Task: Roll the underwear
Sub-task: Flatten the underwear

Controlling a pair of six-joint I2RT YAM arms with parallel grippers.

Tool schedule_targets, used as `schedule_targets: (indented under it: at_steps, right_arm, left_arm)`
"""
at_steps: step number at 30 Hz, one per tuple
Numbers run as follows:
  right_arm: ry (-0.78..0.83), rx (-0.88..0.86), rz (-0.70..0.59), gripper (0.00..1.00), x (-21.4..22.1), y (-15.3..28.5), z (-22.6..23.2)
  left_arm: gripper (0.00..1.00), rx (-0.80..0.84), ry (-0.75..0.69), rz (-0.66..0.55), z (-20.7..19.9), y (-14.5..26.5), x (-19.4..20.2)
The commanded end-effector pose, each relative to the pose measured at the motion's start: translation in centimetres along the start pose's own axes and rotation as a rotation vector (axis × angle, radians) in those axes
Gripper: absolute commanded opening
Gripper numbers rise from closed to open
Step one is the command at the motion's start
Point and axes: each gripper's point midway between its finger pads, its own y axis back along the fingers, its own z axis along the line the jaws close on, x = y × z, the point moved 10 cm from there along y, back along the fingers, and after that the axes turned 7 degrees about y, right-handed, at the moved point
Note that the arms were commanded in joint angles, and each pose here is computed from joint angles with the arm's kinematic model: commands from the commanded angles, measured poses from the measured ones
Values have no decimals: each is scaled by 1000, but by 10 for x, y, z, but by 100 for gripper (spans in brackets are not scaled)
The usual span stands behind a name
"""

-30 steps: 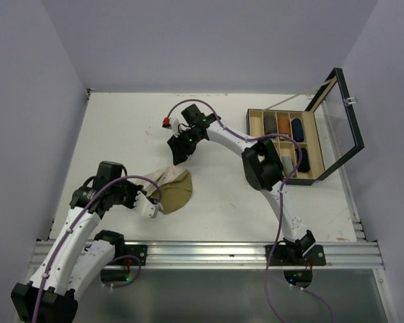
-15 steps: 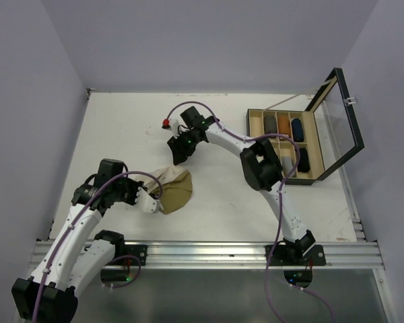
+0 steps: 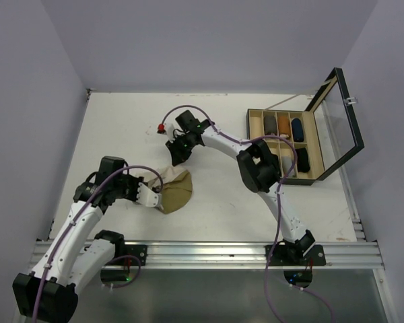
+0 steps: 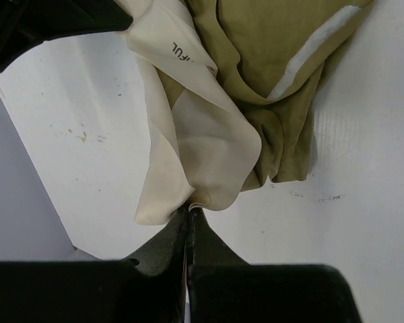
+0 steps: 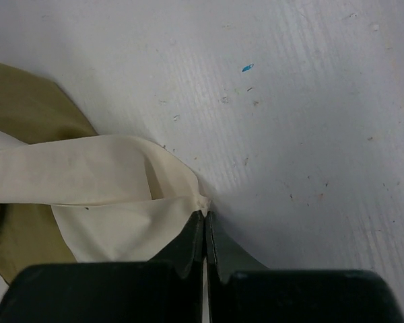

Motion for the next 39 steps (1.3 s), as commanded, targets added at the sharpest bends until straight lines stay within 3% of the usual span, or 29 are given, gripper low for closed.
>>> schedule_targets:
  at_steps: [1, 8, 10, 17, 22, 28, 35, 39]
  right_arm:
    - [31, 50, -39, 0, -9, 35, -8]
    - [-46, 168, -433, 0, -54, 194, -41]
    - [-38, 177, -501, 0, -59, 218, -40]
    - [111, 186, -613, 0, -70, 269, -13]
    - [188, 232, -647, 0, -56, 297, 21]
    - [193, 221, -646, 0, -18, 305, 62]
    - [206, 220, -694, 0, 3, 327, 113]
    - [148, 224, -683, 0, -1, 309, 93]
  left_arm:
    - [0, -111, 107, -12, 24, 3, -1]
    - [0, -245, 570, -100, 102, 14, 21]
    - [0, -270, 692, -121, 117, 13, 32]
    - [0, -396, 793, -334, 178, 37, 26]
    - [0, -394, 709, -378, 163, 53, 16]
    - [0, -439, 581, -440, 96, 85, -14]
    - [0, -492, 612, -460, 49, 123, -39]
    - [0, -493, 656, -459, 56, 115, -34]
